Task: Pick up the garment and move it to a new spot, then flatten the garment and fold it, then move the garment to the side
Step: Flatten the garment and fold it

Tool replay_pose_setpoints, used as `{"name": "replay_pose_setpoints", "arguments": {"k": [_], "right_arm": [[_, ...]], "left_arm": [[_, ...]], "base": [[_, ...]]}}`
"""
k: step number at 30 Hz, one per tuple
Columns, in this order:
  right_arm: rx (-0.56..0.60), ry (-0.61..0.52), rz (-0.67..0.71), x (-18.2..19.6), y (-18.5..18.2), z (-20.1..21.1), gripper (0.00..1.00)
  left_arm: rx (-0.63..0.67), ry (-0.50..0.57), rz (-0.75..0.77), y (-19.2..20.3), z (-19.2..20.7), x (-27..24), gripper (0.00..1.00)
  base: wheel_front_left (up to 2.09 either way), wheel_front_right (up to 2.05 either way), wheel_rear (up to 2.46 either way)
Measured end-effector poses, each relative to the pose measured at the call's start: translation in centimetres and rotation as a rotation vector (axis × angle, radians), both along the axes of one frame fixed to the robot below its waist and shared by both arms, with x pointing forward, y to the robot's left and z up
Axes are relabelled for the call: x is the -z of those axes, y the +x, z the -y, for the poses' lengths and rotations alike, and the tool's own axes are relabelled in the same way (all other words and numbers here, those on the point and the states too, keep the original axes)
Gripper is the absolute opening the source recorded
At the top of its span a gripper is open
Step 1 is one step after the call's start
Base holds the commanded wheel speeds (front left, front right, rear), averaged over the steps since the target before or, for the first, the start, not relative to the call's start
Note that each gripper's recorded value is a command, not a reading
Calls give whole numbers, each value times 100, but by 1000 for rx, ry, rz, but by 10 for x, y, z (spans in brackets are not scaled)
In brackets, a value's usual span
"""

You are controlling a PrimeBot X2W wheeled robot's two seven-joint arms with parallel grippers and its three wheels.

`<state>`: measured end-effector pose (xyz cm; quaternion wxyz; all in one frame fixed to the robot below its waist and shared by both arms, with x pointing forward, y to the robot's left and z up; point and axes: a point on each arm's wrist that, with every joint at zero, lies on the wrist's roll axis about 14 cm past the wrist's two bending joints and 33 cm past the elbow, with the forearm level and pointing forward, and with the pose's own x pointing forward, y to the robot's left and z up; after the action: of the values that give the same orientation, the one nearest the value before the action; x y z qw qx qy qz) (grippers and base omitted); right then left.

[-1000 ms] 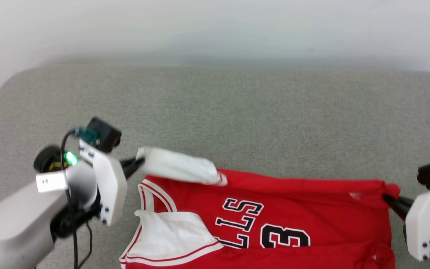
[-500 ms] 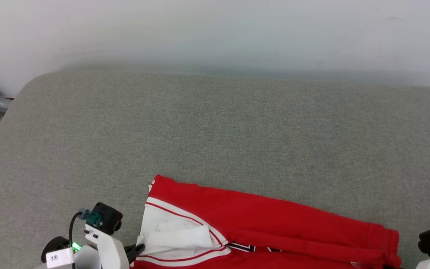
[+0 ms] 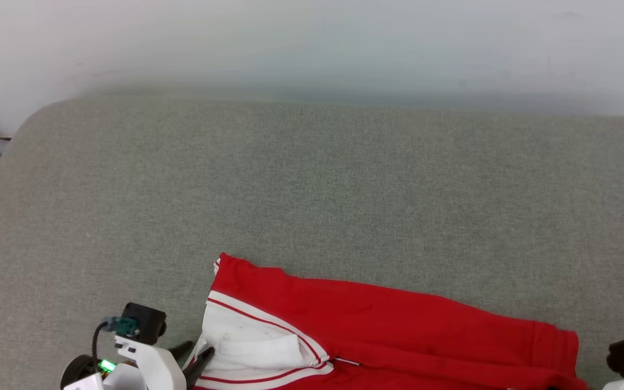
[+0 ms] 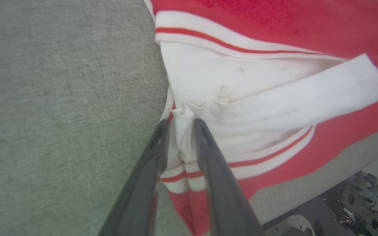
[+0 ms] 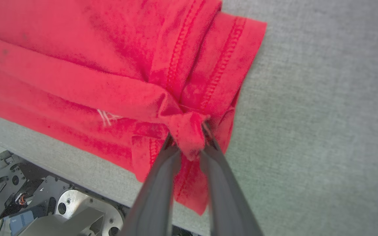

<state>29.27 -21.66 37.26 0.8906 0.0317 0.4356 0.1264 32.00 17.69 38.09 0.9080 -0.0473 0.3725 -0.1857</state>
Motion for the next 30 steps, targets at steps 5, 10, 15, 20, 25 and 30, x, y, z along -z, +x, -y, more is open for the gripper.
{"name": "replay_pose_setpoints", "arguments": {"k": [5,10,15,20,25,30], "right_arm": [[11,29,146,-36,17,-1,100],[23,37,240,-69,24,5,100],[40,19,235,-83,28,19,100],[85,34,56,-62,18,34,100],[94,71,-107,-37,16,31,100],[75,97,-159,-24,21,17,100]], "left_arm": [[-70,6,156,13,-9,-22,100],[-144,30,314,23,-19,-47,100],[-239,44,444,37,-31,-74,100],[-361,64,635,52,-47,-119,100],[-471,115,746,42,-64,-132,100],[-518,148,798,34,-70,-138,100]], "base": [[0,0,0],[0,0,0],[0,0,0],[0,0,0],[0,0,0],[0,0,0]]}}
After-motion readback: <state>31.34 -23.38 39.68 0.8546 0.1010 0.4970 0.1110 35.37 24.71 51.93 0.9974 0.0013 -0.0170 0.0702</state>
